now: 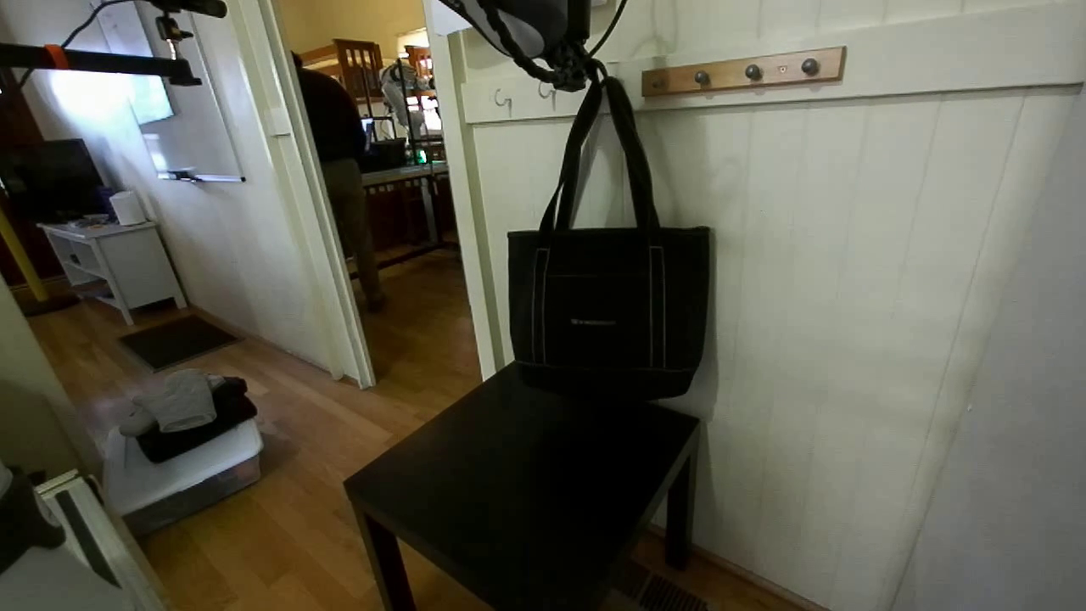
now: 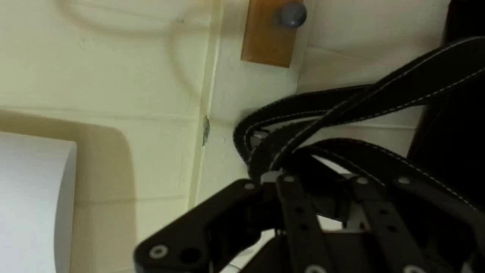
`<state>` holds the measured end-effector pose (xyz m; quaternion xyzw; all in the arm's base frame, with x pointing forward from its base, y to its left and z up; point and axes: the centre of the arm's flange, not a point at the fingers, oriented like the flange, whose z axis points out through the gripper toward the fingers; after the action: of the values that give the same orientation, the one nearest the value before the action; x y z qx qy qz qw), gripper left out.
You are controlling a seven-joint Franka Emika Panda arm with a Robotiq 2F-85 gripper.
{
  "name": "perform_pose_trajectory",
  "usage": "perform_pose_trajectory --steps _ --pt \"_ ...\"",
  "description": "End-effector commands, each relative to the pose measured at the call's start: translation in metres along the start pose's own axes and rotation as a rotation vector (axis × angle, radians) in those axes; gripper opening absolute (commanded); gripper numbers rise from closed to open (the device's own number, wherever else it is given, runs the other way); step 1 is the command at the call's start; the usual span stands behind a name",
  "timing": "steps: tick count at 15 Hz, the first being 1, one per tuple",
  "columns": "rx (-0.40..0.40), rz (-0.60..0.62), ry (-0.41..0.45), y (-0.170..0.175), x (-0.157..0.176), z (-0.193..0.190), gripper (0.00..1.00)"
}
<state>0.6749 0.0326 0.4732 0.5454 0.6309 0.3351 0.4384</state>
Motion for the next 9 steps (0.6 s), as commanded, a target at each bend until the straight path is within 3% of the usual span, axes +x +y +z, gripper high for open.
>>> perform_pose_trajectory --steps 1,2,3,9 --pt "-0.030 0.036 -0.078 0.021 -0.017 -0.022 0.03" --pt "-0.035 0.078 -0.092 0.022 -0.019 -0.021 0.03" --pt "-0.015 0.035 -0.051 0.010 -0.017 -0.007 0.11" --pt "-0.019 0.066 -0.065 0.013 -0.021 -0.010 0.11"
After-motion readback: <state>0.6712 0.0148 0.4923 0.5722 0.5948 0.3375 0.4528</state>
